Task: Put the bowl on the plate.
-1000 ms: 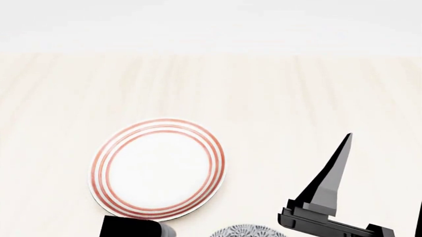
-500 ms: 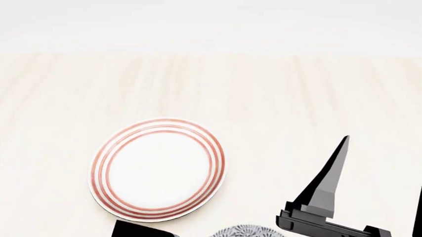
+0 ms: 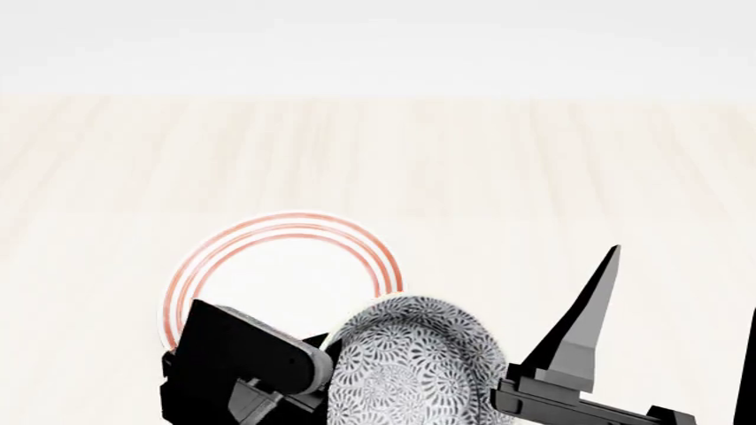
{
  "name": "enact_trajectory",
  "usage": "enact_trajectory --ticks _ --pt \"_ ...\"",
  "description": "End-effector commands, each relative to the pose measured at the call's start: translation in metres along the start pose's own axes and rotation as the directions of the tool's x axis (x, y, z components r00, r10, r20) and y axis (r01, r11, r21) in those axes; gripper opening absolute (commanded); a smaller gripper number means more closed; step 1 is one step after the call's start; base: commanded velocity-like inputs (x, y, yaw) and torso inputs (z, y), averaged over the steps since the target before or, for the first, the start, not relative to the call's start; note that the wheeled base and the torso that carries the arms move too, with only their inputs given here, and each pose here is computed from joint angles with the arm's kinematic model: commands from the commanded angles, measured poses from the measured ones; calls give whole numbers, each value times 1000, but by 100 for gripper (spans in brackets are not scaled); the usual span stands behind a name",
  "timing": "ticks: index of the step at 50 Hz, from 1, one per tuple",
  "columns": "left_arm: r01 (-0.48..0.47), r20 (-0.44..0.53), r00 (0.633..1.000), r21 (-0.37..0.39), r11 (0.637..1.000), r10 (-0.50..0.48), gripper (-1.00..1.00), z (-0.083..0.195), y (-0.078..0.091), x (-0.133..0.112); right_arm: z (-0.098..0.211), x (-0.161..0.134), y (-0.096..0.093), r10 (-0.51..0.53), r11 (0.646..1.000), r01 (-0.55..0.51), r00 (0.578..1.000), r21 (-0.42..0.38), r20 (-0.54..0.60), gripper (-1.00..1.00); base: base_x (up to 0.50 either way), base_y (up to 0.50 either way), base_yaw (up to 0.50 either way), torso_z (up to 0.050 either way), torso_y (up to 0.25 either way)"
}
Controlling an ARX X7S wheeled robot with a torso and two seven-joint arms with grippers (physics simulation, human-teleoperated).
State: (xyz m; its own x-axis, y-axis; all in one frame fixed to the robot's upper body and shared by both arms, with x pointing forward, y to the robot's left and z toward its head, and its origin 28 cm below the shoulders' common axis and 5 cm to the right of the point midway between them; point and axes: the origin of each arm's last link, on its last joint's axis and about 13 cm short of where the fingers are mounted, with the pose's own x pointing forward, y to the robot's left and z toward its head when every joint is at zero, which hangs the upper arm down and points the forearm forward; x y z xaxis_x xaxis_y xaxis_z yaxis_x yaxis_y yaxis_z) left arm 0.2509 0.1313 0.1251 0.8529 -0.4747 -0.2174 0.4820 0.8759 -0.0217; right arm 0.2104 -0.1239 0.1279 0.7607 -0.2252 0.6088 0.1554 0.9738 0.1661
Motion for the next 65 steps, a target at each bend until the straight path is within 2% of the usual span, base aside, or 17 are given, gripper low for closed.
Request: enact_trajectory --ticks 1,7,11,16,25,35,42,45,56,65 --pt "-93 226 972 128 987 62 -100 40 20 16 1 1 -1 1 1000 -1 1000 -8 8 100 0 0 0 0 0" --pt "-174 248 958 108 979 143 -100 48 31 25 0 0 -1 1 1000 -1 1000 -7 5 100 0 0 0 0 0" --pt "-230 272 944 134 964 188 -100 54 38 30 0 0 -1 2 1000 -2 1000 -7 3 100 0 0 0 0 0" --pt "-312 262 931 206 927 255 -100 61 47 41 0 0 -1 3 1000 -3 1000 -7 2 100 0 0 0 0 0" --pt "-359 235 923 235 903 306 -100 59 55 53 -1 -1 -1 3 1000 -3 1000 -3 -5 100 0 0 0 0 2" --pt "-389 206 913 179 904 352 -100 68 58 66 -2 -2 0 6 1000 -6 1000 -2 -9 100 0 0 0 0 0" --pt "-384 156 916 69 921 370 -100 76 58 78 -3 -3 -1 7 1000 -7 1000 1 -12 100 0 0 0 0 0" --pt "-387 137 916 49 921 378 -100 76 59 82 -3 -3 -1 7 1000 -7 1000 1 -13 100 0 0 0 0 0" --pt "-411 69 910 28 911 409 -100 66 66 95 -5 -4 0 9 1000 -9 1000 1 -17 100 0 0 0 0 1" --pt "-433 40 901 49 900 432 -100 59 69 102 -5 -4 -1 9 1000 -9 1000 2 -20 100 0 0 0 0 0"
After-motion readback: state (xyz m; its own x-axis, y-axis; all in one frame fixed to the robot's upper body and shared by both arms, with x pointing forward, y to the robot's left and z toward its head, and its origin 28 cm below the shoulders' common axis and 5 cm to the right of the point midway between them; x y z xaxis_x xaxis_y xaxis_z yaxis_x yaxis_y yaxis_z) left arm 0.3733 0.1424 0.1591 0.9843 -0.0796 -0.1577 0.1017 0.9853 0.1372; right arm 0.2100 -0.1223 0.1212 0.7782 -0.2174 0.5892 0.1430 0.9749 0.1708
